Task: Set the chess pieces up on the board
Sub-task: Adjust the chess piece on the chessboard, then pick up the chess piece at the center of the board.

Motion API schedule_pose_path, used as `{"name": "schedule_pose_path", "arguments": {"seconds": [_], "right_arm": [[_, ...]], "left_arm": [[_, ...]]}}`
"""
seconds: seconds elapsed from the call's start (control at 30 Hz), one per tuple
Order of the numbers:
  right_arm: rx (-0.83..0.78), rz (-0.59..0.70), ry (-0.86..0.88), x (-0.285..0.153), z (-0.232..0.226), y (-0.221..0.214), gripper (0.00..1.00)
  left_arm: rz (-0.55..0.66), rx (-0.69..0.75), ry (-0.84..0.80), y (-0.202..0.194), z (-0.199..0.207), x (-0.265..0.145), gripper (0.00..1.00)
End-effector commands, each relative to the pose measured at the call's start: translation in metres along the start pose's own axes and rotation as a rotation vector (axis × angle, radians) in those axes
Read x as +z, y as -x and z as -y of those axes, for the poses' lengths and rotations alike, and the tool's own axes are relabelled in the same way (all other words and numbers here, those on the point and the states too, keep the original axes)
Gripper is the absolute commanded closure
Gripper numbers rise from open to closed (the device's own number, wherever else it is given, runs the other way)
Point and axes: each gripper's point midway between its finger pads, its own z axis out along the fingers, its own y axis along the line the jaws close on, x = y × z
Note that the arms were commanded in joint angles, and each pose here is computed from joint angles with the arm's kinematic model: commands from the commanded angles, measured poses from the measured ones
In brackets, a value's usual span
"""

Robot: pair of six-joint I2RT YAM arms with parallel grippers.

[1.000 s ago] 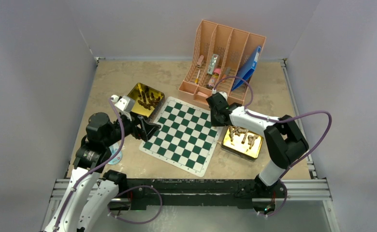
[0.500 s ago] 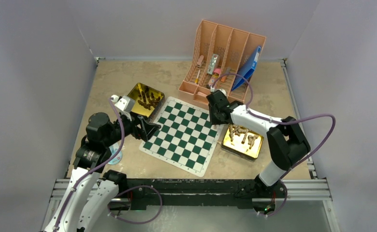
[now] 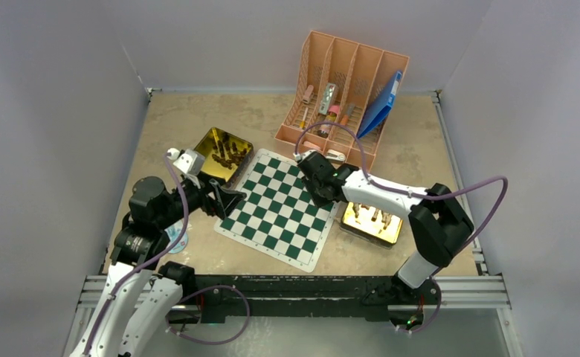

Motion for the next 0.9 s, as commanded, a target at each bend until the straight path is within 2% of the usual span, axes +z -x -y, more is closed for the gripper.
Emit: {"name": "schedule_pose_path", "arguments": {"seconds": [0.0, 0.33, 0.43, 0.87], "right_arm": [[-0.092, 0.004, 0.021, -0.011, -0.005, 0.0, 0.69], [-0.363, -0.027, -0.012, -0.015, -0.021, -0.013, 0.69], [-0.41, -0.058, -0.045, -0.014, -0.013, -0.021, 0.7], [-0.518, -0.135, 0.019, -0.009, -0.006, -0.064, 0.73]], "left_arm": [[0.037, 0.043, 0.004, 0.007, 0.001, -0.003, 0.2], [0.043, 0.05, 0.011, 0.008, 0.0, -0.005, 0.2], [0.044, 0.05, 0.011, 0.008, 0.0, -0.005, 0.2], [0.035, 0.052, -0.002, 0.006, 0.001, -0.003, 0.2]]}}
